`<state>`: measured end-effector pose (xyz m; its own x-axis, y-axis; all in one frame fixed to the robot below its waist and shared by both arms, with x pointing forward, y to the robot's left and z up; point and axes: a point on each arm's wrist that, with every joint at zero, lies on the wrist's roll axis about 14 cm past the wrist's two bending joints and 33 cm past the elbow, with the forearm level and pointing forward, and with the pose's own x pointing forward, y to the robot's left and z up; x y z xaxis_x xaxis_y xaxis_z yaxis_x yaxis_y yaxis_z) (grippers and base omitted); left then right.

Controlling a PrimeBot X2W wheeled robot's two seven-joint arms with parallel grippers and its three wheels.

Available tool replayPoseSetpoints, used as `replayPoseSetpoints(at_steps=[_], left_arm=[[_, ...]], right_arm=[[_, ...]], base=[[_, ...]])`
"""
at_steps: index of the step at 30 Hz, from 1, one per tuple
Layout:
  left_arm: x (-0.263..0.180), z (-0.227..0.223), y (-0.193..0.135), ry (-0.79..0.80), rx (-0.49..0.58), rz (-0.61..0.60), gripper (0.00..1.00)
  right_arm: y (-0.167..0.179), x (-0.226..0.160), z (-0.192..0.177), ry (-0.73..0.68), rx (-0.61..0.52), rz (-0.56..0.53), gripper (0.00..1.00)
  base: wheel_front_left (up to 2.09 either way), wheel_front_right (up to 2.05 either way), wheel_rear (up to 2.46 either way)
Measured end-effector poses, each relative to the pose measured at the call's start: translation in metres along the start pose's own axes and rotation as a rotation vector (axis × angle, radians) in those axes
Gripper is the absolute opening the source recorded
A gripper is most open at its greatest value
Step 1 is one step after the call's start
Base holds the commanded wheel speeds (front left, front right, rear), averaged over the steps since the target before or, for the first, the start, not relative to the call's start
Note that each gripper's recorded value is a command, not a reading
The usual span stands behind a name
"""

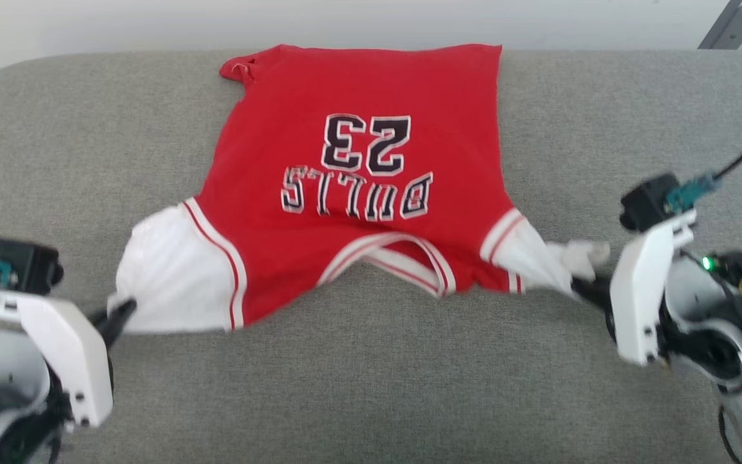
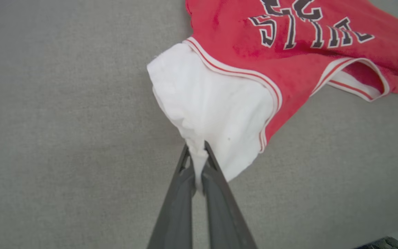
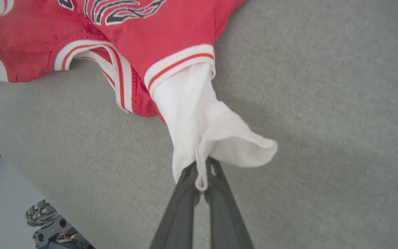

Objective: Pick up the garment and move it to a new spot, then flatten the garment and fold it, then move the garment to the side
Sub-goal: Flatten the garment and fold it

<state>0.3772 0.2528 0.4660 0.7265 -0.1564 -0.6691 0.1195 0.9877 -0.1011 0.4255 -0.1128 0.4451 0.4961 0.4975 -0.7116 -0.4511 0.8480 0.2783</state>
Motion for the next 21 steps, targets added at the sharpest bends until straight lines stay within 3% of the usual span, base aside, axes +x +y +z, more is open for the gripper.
replayPoseSetpoints(at_steps=[12, 21], left_arm=[[-0.044, -0.078, -0.024, 0.257, -0.112, 0.004, 0.0], [-0.04, -0.116, -0.029, 0.364, -0.194, -0.024, 0.0]], right_arm=[[0.023, -0.043, -0.089, 0.301, 0.108, 0.049, 0.0], [0.023, -0.03, -0.107, 0.329, 0.107, -0.006, 0.0]], base=[[0.0, 0.0, 0.0], [0.0, 0.0, 0.0]])
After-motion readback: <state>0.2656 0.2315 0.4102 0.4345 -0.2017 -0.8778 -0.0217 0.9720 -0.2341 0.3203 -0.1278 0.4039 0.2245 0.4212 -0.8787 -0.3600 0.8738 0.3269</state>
